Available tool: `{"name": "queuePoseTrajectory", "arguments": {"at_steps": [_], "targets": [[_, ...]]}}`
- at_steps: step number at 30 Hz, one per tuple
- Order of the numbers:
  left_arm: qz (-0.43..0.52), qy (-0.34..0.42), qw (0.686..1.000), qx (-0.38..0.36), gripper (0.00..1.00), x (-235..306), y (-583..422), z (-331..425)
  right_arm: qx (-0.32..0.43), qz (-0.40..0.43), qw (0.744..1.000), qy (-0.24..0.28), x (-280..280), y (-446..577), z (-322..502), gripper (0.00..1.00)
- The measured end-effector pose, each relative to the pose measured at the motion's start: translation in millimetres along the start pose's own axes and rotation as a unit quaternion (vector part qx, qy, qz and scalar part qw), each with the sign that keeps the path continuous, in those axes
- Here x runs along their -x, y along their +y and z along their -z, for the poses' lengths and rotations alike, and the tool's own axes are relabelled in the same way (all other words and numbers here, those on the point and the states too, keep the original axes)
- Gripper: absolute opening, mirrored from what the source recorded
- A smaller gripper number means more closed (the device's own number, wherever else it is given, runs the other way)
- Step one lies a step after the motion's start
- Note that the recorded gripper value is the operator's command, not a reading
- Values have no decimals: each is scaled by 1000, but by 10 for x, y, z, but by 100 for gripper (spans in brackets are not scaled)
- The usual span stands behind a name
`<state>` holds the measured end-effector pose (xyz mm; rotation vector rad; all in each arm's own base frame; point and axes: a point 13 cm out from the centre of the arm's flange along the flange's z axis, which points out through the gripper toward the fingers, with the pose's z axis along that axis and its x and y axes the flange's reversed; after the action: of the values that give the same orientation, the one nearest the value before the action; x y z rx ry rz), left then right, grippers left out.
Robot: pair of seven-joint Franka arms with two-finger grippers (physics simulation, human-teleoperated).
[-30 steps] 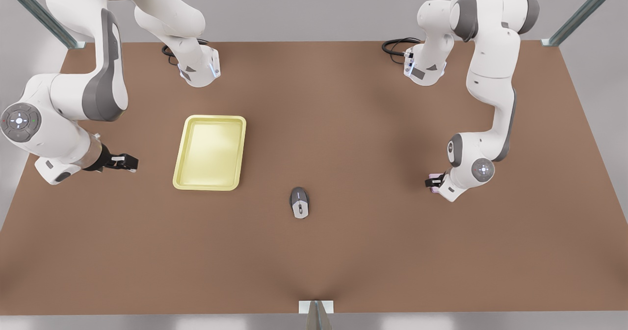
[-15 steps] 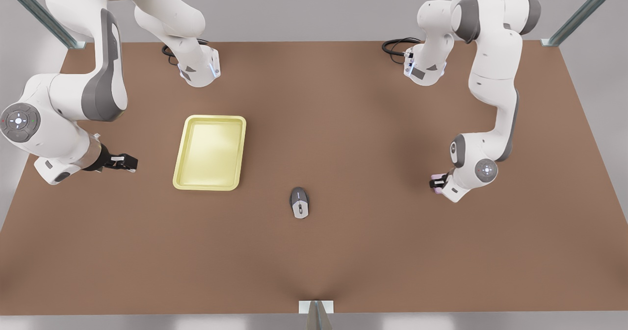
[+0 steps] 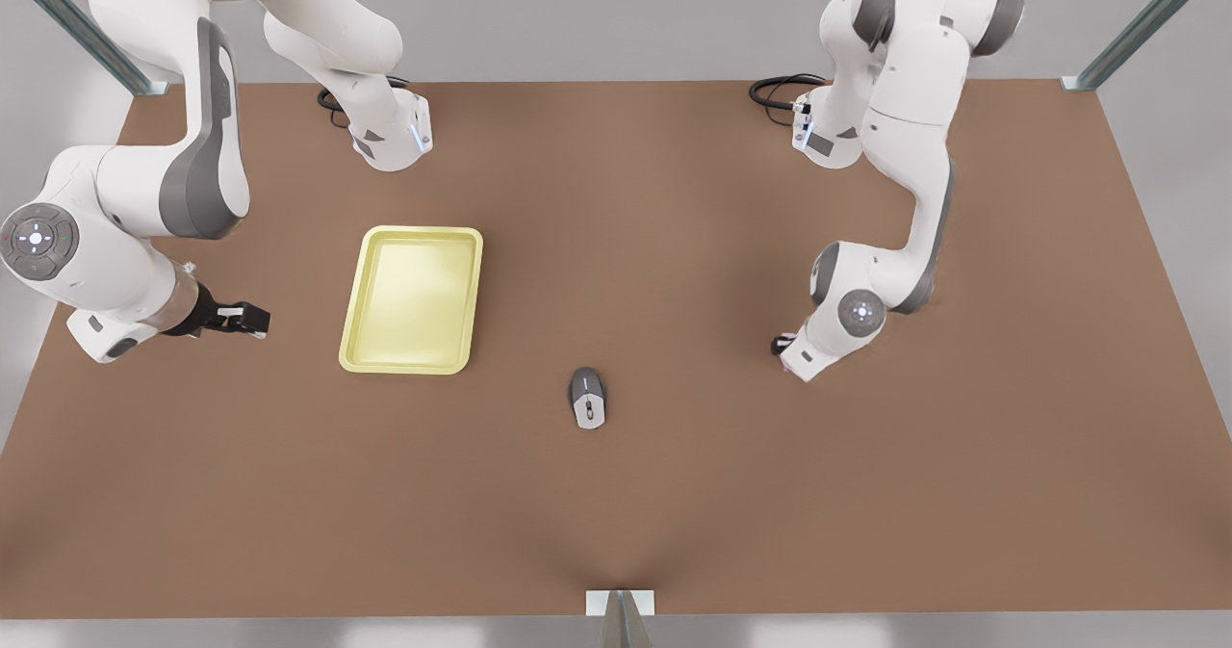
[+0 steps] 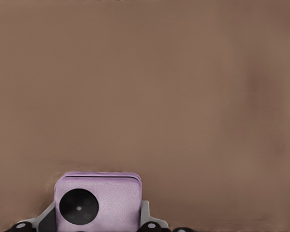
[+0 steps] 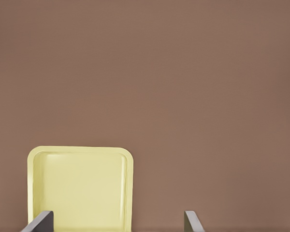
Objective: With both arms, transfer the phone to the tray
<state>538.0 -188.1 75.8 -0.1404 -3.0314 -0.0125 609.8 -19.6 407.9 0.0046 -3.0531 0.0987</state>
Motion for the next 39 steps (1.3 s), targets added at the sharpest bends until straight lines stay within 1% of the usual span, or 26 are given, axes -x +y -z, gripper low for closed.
{"name": "queuePoseTrajectory", "arguments": {"at_steps": [2, 4, 6, 9, 11, 13, 17, 23, 25, 28, 29, 30, 31, 32, 33, 34, 35, 36, 37, 39], "targets": [[-38, -8, 999, -11, 80, -103, -880, 262, 0, 0, 1000, 0, 1, -1, 0, 100], [-70, -31, 997, -24, 80, 123, -1975, 619, 0, 0, 1000, 0, 0, -3, -3, 100], [-87, -31, 995, -29, 80, 45, -2901, 780, 0, 0, 1000, 0, 0, -9, -4, 100], [-71, -4, 997, -22, 80, -297, -3506, 736, 0, 0, 1000, 0, -1, -10, -4, 100], [-55, 15, 998, -14, 80, -566, -3772, 641, 0, 0, 1000, 0, -1, -10, -5, 100], [-36, 24, 999, -17, 80, -698, -4075, 546, 0, 0, 1000, 0, -1, -11, -5, 100], [24, 30, 999, -19, 80, -635, -4221, 327, 0, 1, 1000, 0, 2, -4, 2, 100], [82, 37, 996, -9, 81, -719, -4271, -21, 1, 0, 1000, 1, 11, -9, -17, 100], [96, 34, 995, -12, 99, -695, -4279, -101, 1, 1, 1000, 1, 13, -9, -22, 100], [115, 27, 993, -19, 100, -642, -4304, -112, 1, 1, 1000, 1, 14, -8, -25, 100], [122, 21, 992, -26, 99, -578, -4297, 31, 1, 1, 1000, 1, 16, -8, -22, 100], [139, 8, 989, -44, 99, -335, -4142, 536, 1, 1, 1000, 0, 21, -5, -15, 100], [170, -10, 983, -66, 99, 89, -3625, 1435, 2, 1, 1000, -1, 37, -2, -8, 100], [207, -37, 975, -72, 99, 517, -2688, 2395, 3, 3, 1000, -1, 55, 15, -24, 100], [241, -57, 967, -58, 99, 733, -1697, 3054, 9, 6, 1000, 1, 80, 77, -56, 100], [271, -64, 960, -35, 99, 781, -828, 3443, 27, 8, 1000, 4, 109, 200, -106, 100], [288, -56, 956, -16, 100, 687, -169, 3664, 46, 13, 999, 4, 155, 366, -167, 100], [287, -29, 957, -4, 100, 449, 288, 3661, 59, 32, 998, 3, 189, 698, -208, 100], [271, -9, 963, 15, 100, 157, 518, 3598, 67, 59, 996, 2, 196, 1133, -247, 100], [240, 8, 970, 41, 100, -122, 788, 3661, 76, 105, 992, 3, 178, 1961, -437, 100]]}}
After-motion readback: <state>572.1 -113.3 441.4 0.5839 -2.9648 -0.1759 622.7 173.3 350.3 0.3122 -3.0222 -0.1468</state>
